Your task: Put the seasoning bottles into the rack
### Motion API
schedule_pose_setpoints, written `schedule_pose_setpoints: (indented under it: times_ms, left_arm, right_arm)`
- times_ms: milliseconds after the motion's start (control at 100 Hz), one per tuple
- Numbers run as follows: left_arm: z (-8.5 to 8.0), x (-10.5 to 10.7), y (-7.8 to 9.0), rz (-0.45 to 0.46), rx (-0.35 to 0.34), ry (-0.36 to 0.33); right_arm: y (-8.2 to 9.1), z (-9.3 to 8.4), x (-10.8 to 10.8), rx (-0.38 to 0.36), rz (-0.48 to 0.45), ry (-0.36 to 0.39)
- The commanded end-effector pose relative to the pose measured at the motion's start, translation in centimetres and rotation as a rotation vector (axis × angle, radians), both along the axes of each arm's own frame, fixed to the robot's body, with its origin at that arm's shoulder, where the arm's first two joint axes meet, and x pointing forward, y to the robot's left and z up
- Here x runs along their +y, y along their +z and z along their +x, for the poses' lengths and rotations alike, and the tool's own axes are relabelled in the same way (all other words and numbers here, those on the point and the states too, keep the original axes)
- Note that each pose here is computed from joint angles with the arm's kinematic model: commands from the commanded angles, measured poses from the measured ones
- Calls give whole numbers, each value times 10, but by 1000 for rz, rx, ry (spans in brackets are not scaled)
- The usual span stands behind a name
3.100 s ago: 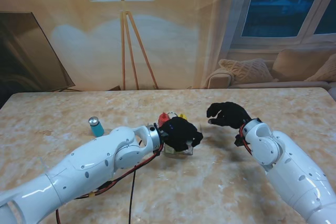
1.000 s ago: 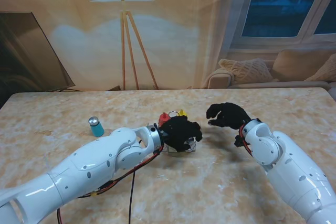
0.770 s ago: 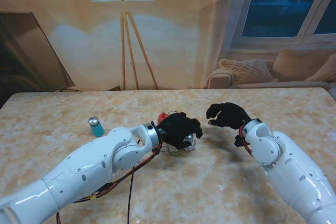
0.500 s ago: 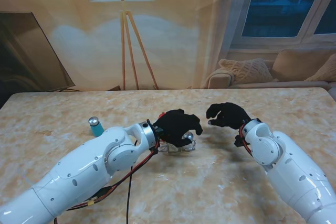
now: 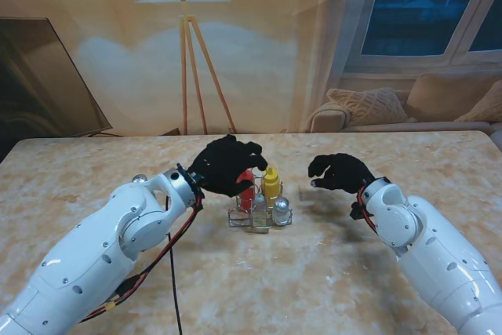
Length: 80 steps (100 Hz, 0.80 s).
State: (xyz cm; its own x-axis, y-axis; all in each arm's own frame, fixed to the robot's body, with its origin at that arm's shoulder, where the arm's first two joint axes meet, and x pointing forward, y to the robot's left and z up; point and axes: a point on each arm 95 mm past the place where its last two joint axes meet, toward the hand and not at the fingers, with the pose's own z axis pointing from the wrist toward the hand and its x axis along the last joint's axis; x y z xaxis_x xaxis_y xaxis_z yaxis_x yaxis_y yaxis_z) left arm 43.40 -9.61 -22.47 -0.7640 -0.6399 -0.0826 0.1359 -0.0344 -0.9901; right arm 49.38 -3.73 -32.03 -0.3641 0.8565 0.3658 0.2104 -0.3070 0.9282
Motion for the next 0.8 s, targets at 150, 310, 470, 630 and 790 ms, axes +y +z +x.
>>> schedule_pose_setpoints:
  times_ms: [150, 310, 470, 630, 790]
  left_arm:
    - [9, 39, -2, 35, -35, 108]
    - [15, 66, -11, 63, -64, 201]
    - [22, 94, -25, 118, -64, 301]
    - [25, 124, -36, 200, -31, 400]
    - [26, 147, -45, 255, 0, 471]
  right_arm:
    - [-5, -2, 5, 25, -1, 13]
    - [-5, -2, 6, 27, 1, 13]
    - [-6, -1, 6, 32, -2, 15]
    - [-6, 0, 7, 36, -3, 14]
    - [-6, 0, 8, 40, -5, 15]
